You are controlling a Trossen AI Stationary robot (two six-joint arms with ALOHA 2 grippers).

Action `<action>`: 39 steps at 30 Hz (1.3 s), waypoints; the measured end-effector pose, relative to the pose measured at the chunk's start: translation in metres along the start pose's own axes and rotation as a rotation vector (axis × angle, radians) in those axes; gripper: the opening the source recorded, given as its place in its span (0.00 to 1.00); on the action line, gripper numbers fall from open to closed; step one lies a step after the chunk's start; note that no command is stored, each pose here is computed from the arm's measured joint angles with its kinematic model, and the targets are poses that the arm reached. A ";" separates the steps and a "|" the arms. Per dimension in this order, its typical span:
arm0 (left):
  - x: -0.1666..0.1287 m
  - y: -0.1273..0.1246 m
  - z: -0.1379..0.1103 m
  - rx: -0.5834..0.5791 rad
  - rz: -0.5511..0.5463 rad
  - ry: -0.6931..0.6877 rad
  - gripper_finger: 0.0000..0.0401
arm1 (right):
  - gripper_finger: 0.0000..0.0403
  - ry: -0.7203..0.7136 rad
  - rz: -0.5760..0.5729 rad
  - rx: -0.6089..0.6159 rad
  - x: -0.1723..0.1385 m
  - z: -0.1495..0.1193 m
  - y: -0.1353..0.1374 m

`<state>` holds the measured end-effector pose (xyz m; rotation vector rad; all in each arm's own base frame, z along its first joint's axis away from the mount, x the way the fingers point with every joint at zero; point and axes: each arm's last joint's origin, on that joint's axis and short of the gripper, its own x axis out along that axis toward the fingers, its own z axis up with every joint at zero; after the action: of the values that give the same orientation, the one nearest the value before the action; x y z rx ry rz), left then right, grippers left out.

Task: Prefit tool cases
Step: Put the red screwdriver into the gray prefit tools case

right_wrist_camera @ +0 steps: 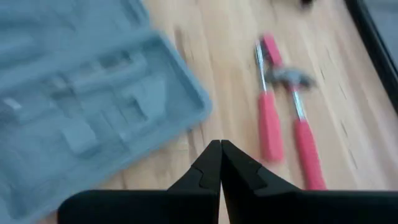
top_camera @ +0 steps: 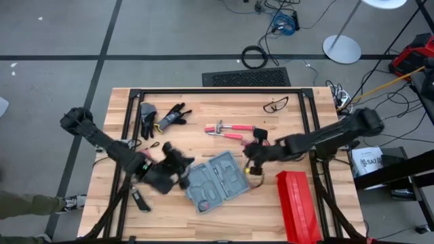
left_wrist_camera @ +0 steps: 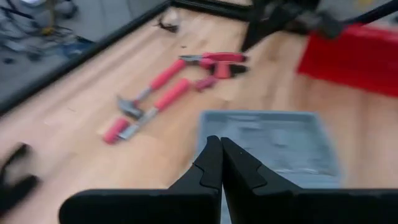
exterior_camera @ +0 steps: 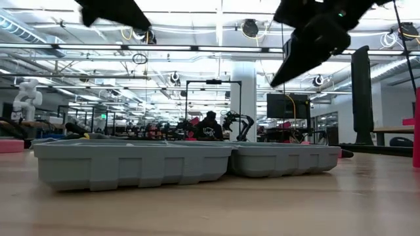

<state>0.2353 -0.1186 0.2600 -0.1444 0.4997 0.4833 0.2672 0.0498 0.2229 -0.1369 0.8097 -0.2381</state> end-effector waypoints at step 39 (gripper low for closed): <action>0.098 0.154 0.048 0.571 -0.193 0.327 0.27 | 0.47 0.283 0.147 0.079 0.135 0.015 -0.109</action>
<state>0.2575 0.0687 0.2507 0.2808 0.9155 0.1126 0.3504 -0.0901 0.1615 0.0321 1.0850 -0.1521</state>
